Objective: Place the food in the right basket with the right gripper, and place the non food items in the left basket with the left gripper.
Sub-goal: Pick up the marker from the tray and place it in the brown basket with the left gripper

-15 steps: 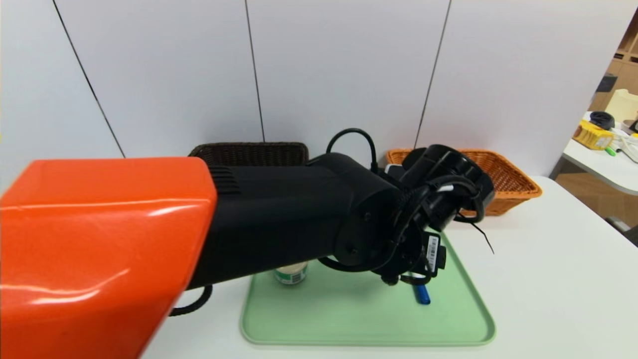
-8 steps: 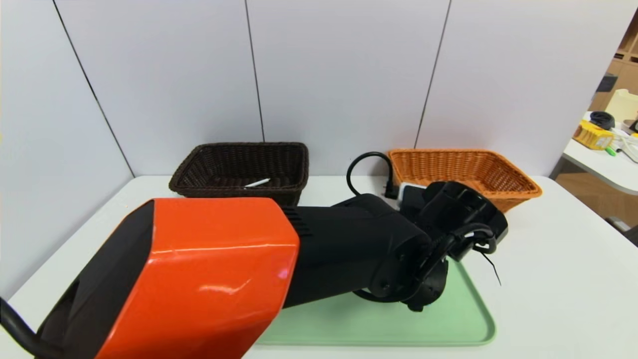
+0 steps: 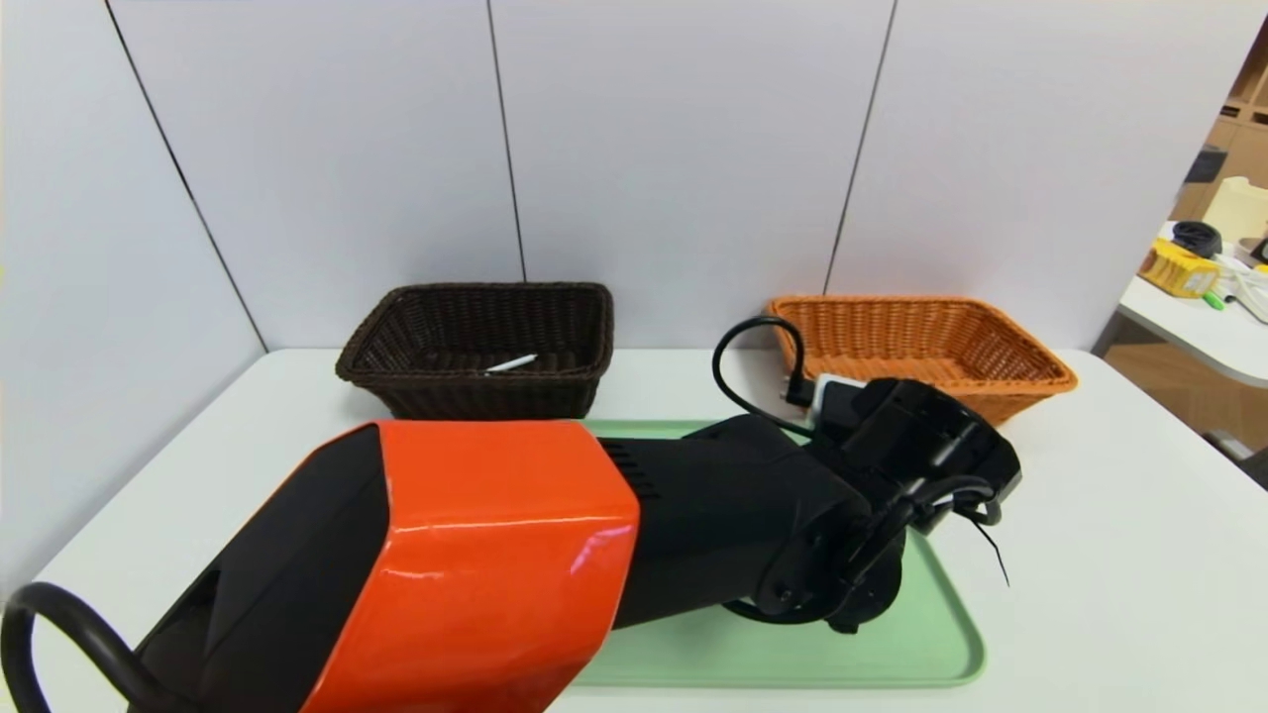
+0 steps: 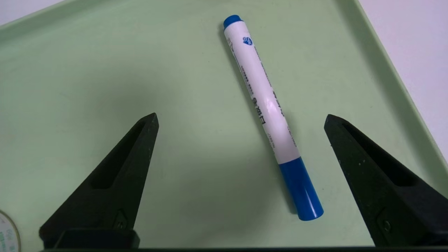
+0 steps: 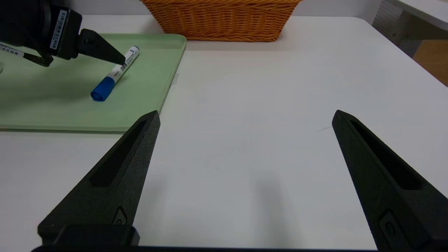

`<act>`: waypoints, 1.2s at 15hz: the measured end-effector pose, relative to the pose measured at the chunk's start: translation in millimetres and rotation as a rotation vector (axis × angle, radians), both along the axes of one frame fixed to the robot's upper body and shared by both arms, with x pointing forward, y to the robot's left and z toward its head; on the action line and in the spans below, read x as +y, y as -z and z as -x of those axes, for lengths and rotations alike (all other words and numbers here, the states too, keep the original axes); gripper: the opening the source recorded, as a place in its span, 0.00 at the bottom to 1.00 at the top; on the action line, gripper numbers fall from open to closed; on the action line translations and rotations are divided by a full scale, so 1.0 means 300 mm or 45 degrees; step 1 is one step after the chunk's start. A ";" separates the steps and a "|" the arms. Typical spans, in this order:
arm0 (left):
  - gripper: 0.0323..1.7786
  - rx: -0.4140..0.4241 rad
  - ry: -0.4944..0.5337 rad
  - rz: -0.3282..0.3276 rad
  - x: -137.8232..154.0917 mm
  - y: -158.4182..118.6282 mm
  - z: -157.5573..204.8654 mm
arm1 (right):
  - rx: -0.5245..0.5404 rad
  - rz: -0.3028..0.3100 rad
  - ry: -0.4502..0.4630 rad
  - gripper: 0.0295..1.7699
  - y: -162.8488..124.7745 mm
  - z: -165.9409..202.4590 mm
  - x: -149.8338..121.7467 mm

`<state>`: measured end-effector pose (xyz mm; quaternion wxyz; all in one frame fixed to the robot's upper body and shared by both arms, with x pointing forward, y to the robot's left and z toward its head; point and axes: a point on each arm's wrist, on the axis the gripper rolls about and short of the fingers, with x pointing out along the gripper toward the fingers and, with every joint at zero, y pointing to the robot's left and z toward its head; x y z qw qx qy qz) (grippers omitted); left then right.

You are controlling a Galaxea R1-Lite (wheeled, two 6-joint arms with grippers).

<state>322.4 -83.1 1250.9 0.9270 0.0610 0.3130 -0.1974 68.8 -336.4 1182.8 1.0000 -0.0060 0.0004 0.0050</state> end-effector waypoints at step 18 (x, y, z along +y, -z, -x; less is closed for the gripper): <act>0.95 -0.062 -0.074 -0.003 -0.032 0.074 -0.028 | 0.000 0.000 0.001 0.96 0.000 0.000 0.000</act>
